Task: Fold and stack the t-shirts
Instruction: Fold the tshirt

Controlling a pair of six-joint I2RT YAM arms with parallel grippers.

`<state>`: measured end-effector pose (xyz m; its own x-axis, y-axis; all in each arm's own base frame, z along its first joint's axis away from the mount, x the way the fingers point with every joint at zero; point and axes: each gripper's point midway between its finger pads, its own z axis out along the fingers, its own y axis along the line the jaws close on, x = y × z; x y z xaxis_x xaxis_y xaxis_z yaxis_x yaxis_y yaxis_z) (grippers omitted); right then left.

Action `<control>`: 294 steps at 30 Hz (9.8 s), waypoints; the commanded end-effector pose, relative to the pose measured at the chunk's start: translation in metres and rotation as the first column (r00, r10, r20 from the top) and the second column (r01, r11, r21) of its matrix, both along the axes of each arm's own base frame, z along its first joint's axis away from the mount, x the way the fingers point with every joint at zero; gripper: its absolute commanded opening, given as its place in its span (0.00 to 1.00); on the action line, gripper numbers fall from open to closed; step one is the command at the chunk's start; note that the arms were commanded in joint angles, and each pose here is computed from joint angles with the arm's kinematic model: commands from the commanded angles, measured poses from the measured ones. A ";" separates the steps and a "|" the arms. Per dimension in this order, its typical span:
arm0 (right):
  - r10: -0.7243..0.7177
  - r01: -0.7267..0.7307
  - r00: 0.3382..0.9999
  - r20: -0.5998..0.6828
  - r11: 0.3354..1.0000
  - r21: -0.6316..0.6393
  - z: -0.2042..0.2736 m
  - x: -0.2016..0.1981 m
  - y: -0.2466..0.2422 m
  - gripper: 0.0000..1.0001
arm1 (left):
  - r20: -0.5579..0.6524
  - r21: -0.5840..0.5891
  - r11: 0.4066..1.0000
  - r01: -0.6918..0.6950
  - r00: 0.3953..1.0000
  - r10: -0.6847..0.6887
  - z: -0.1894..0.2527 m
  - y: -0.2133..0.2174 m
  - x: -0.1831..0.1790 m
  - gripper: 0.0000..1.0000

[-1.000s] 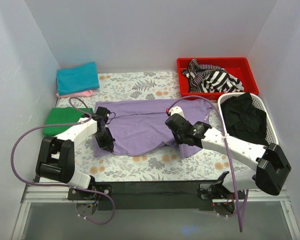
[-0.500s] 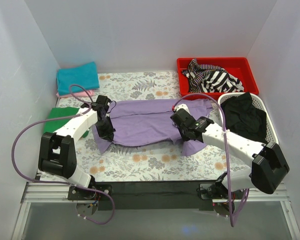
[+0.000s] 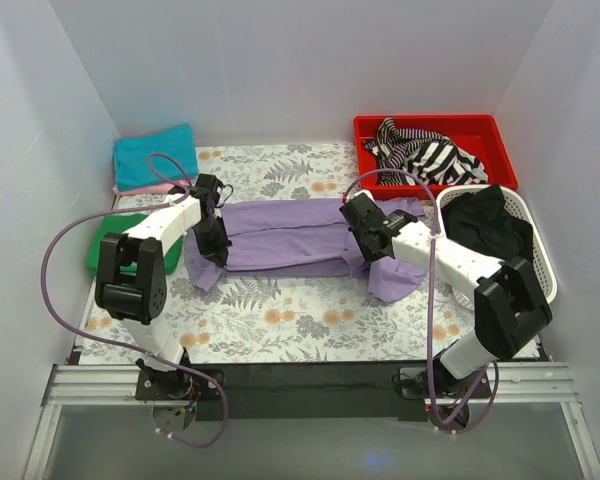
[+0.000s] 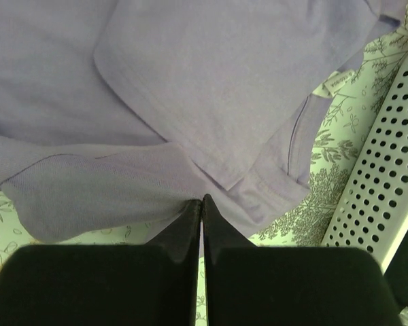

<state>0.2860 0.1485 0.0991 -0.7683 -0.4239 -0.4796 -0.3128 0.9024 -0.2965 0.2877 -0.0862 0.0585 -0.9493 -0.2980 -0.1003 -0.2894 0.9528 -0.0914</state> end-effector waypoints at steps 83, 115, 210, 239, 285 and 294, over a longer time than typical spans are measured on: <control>-0.091 0.096 0.993 -0.070 0.993 0.071 -0.065 -0.006 0.027 0.42 | 0.146 -0.266 0.957 0.120 0.986 -0.083 -0.015 -0.048 0.061 0.91; -0.262 0.272 0.954 0.143 0.961 -0.054 0.018 0.007 -0.040 0.02 | -0.099 -0.022 0.997 0.069 0.993 -0.071 -0.023 0.007 -0.024 0.92; -0.061 0.096 0.983 -0.175 0.975 0.200 -0.106 0.067 0.036 0.68 | 0.209 0.308 0.935 -0.175 0.971 0.112 -0.017 0.089 0.057 0.98; -0.246 0.267 0.935 -0.257 0.963 0.047 -0.120 0.015 -0.047 0.69 | 0.202 0.660 0.736 -0.149 0.979 0.017 0.011 0.159 0.026 0.98; -0.093 0.136 0.976 -0.198 0.967 0.216 -0.061 0.035 -0.018 0.68 | -0.006 0.664 0.742 0.091 0.993 -0.116 -0.046 0.131 0.026 0.98; -0.151 0.177 0.957 -0.246 0.980 0.087 -0.087 0.011 -0.046 0.69 | 0.080 0.719 0.691 0.073 0.979 -0.187 -0.017 0.139 0.057 0.98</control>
